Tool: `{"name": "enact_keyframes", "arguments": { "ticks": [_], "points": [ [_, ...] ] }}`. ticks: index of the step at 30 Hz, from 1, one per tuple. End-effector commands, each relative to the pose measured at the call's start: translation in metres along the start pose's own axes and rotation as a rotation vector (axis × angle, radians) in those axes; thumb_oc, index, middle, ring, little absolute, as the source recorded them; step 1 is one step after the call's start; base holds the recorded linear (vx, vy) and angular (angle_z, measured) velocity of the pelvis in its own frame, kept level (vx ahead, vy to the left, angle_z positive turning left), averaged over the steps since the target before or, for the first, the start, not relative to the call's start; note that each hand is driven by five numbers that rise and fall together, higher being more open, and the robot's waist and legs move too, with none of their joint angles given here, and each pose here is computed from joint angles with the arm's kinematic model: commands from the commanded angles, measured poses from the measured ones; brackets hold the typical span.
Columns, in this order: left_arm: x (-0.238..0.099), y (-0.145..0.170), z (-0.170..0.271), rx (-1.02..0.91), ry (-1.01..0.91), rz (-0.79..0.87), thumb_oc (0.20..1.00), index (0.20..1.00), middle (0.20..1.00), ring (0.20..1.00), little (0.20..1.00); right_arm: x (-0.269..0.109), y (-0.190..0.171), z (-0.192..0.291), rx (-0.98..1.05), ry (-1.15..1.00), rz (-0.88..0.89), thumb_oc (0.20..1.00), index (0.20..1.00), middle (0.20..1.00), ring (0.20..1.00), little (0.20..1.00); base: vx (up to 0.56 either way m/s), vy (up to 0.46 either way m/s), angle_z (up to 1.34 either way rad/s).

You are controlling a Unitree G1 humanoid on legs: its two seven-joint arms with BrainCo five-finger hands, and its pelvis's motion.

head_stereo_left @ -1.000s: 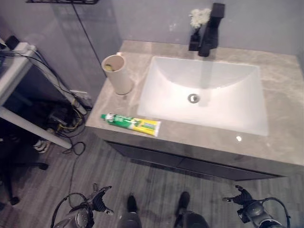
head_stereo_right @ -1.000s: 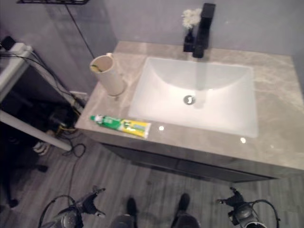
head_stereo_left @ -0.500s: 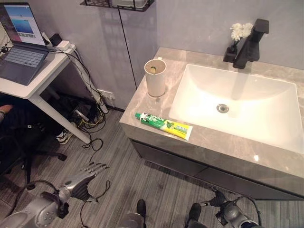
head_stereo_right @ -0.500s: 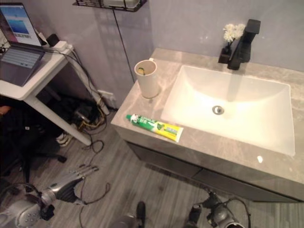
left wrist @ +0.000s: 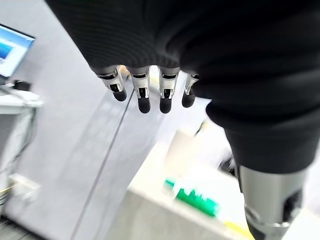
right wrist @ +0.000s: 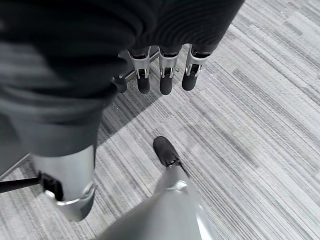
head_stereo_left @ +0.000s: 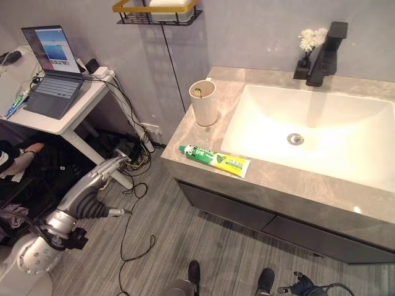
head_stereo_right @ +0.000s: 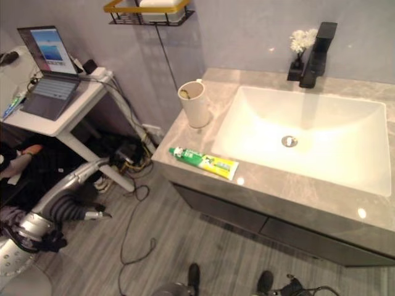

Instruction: Put brush and paste in cup on sink, flatten towel.

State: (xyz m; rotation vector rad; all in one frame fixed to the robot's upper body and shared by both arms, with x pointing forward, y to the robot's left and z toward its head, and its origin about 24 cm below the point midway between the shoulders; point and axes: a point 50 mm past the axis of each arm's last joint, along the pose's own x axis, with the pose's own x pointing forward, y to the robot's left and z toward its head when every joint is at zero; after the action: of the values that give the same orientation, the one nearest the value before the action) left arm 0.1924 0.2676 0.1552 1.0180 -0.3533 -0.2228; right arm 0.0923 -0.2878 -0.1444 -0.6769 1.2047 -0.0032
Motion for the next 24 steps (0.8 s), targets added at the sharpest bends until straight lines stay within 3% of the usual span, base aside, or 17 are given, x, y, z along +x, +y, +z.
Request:
{"name": "enact_keyframes", "arguments": {
  "ticks": [1, 9, 24],
  "points": [
    [0.017, 0.025, 0.012, 0.022, -0.102, 0.101, 1.0, 1.0, 1.0, 1.0, 1.0, 0.003, -0.008, 0.017, -0.073, -0.043, 0.009, 1.0, 1.0, 1.0, 1.0, 1.0, 0.01, 0.028, -0.22],
    [0.033, 0.031, 0.018, 0.08, -0.155, 0.053, 1.0, 1.0, 1.0, 1.0, 1.0, 0.003, -0.018, 0.021, -0.066, -0.084, -0.01, 1.0, 1.0, 1.0, 1.0, 1.0, -0.01, 0.033, -0.22],
    [0.033, 0.028, -0.008, 0.087, -0.04, 0.043, 1.0, 1.0, 1.0, 1.0, 1.0, 0.001, -0.015, 0.032, -0.069, -0.158, 0.012, 1.0, 1.0, 1.0, 1.0, 1.0, 0.0, 0.022, -0.17]
  ]
}}
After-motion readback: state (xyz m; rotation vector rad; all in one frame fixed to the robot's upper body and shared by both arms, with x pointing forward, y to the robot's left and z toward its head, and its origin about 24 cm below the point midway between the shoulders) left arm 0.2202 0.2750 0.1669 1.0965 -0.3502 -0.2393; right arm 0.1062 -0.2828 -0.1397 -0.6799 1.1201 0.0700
